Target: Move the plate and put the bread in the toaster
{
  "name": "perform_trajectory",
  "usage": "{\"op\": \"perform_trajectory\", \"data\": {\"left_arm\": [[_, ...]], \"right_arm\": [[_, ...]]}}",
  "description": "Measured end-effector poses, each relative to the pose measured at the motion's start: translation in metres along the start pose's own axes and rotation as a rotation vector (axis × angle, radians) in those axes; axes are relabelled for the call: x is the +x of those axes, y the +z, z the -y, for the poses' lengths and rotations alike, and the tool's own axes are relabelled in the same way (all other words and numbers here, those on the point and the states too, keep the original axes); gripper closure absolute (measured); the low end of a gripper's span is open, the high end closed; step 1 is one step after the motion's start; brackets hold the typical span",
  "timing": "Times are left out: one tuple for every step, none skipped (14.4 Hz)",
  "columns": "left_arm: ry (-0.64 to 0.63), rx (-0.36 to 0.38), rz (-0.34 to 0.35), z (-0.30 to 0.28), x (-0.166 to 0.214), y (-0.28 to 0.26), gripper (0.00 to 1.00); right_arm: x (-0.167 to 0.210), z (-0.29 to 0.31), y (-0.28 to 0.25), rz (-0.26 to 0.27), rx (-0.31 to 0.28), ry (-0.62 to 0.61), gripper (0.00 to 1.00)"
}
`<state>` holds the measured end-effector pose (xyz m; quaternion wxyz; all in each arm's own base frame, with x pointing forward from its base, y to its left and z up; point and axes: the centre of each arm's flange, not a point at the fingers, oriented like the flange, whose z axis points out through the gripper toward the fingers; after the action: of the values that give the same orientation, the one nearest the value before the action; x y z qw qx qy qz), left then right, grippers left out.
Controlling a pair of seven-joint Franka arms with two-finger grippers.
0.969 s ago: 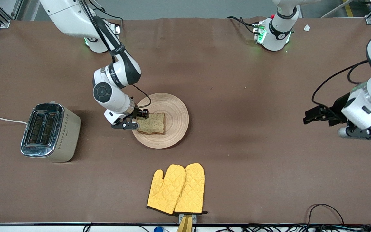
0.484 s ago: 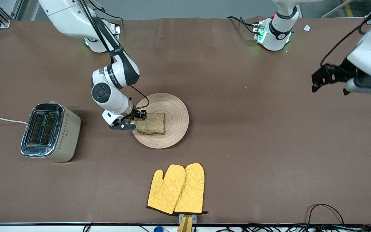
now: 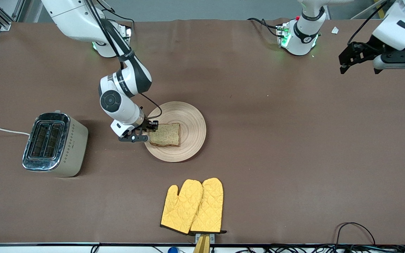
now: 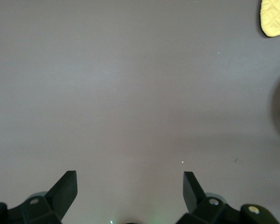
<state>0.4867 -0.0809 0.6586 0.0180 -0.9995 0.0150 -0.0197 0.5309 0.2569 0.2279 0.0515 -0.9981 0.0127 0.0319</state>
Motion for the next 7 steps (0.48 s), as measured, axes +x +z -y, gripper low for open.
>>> {"op": "perform_trajectory", "data": {"left_arm": [[-0.014,-0.006,0.003,0.011,0.000,0.000,0.00],[-0.027,-0.009,0.005,0.020,0.001,0.000,0.00],[-0.036,-0.011,0.006,0.025,0.001,0.001,0.00],[-0.038,-0.011,0.007,0.026,0.002,0.001,0.00],[-0.036,-0.011,0.008,0.025,0.003,0.002,0.00],[-0.030,-0.012,0.008,0.022,0.006,0.003,0.00],[-0.023,-0.012,0.008,0.018,0.010,0.003,0.00]], "right_arm": [[0.000,0.000,0.000,0.000,0.000,0.000,0.62],[0.000,0.000,0.000,0.000,0.000,0.000,0.62],[0.000,0.000,-0.001,-0.002,0.000,-0.001,0.64],[0.000,0.000,-0.002,-0.005,0.001,-0.001,0.64],[0.001,0.001,-0.003,-0.008,0.002,-0.001,0.66],[0.001,0.001,-0.004,-0.010,0.000,-0.005,0.66],[0.001,0.000,-0.004,-0.015,-0.009,-0.015,0.66]]}}
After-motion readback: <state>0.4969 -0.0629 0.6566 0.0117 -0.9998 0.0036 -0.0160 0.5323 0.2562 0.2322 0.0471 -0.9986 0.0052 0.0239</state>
